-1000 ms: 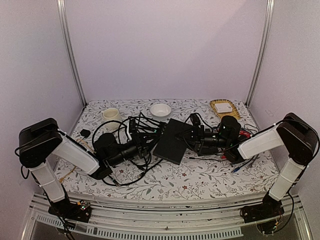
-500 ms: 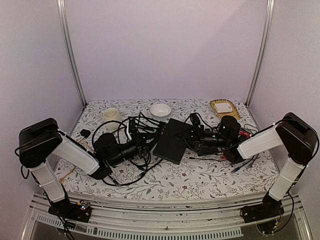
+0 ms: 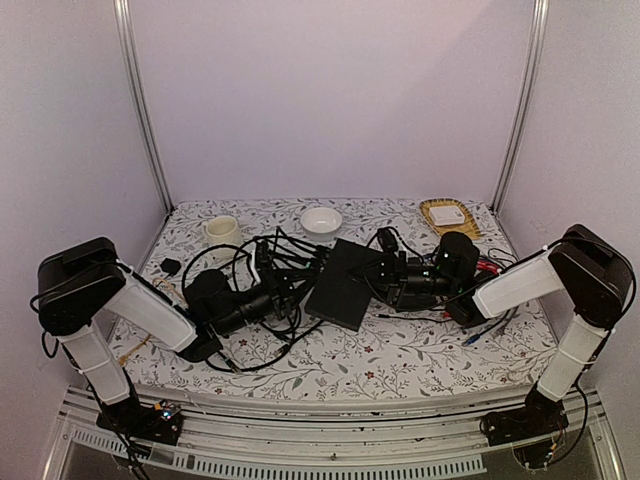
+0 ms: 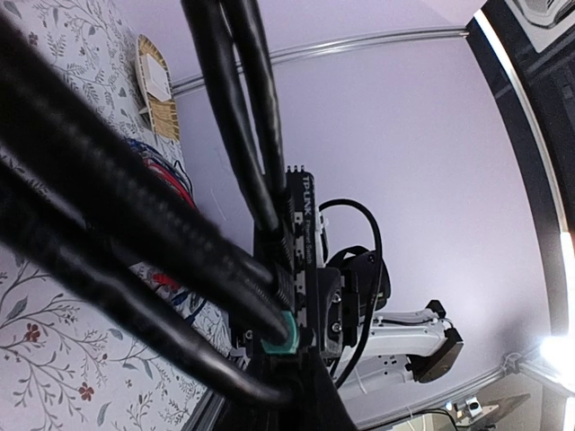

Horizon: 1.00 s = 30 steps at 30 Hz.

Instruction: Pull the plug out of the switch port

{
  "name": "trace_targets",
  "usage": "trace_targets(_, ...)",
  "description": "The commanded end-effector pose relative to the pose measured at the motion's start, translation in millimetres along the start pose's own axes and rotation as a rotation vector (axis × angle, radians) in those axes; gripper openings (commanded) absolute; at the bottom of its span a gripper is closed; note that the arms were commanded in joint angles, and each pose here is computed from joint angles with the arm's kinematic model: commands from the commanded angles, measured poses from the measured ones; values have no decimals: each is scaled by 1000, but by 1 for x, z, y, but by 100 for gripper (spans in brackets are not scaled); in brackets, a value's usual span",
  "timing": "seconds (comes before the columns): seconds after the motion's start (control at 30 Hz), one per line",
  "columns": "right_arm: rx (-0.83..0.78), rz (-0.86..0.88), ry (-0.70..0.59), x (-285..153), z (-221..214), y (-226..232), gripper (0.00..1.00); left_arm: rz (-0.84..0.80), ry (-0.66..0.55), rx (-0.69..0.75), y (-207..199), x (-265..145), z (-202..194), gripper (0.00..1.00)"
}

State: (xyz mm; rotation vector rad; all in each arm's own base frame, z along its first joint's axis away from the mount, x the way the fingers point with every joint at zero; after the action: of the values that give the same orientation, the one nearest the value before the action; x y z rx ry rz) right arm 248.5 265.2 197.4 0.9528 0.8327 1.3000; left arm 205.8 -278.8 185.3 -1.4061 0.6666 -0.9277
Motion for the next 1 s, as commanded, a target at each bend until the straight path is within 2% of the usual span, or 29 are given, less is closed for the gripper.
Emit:
trace_targets(0.0, -74, 64, -56, 2, 16, 15, 2, -96, 3, -4, -11, -5, -3, 0)
trace_targets(0.3, -74, 62, -57, -2, 17, 14, 2, -78, -76, -59, -9, -14, 4, 0)
trace_targets(0.57, -82, 60, -76, -5, 21, 16, 2, -15, -71, -53, -7, -16, 4, 0)
trace_targets(0.77, -90, 50, -97, -10, 26, 15, 2, 68, -86, 33, -27, -31, 9, 0)
trace_targets(0.97, -106, 50, -109, -11, 29, 15, 2, 249, -97, 140, -49, -55, 17, 0)
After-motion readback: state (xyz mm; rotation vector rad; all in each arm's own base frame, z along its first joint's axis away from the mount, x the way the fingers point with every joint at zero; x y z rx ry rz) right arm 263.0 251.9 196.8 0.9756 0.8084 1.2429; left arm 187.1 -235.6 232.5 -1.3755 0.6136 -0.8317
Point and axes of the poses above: each gripper's point midway between its finger pads, its own x axis out along the fingers, its own y axis along the line the jaws close on, z = x × y, the point moved 10 cm from there along -x, back along the fingers, and after that the axes turned 9 degrees about -x, right-handed, at the moved point
